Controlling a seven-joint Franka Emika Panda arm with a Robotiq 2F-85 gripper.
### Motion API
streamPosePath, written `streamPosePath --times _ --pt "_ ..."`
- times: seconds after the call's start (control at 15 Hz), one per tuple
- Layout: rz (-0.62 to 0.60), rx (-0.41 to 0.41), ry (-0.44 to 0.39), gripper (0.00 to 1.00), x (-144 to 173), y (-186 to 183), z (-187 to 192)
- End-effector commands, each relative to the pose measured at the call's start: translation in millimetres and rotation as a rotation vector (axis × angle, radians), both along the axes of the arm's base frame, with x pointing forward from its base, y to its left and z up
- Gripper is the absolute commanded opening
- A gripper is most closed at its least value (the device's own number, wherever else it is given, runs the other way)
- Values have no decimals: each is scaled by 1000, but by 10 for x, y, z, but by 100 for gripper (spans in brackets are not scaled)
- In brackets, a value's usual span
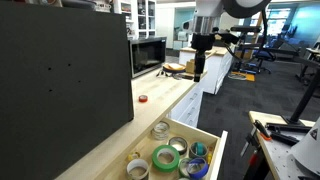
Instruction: Put the red tape in the open drawer
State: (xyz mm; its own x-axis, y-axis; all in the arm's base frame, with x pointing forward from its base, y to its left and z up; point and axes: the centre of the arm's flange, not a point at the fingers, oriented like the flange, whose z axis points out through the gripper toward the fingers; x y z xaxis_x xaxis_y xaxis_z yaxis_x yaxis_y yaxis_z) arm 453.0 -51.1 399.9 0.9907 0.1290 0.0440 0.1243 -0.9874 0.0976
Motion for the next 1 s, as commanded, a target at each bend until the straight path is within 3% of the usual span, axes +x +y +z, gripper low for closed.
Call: streamPosePath --times 0.0,0.47,0.93 --pt "0 0 0 100 0 0 0" --pt "-4 -3 11 100 26 -60 -77" --pt "37 -9 64 100 416 -139 -393"
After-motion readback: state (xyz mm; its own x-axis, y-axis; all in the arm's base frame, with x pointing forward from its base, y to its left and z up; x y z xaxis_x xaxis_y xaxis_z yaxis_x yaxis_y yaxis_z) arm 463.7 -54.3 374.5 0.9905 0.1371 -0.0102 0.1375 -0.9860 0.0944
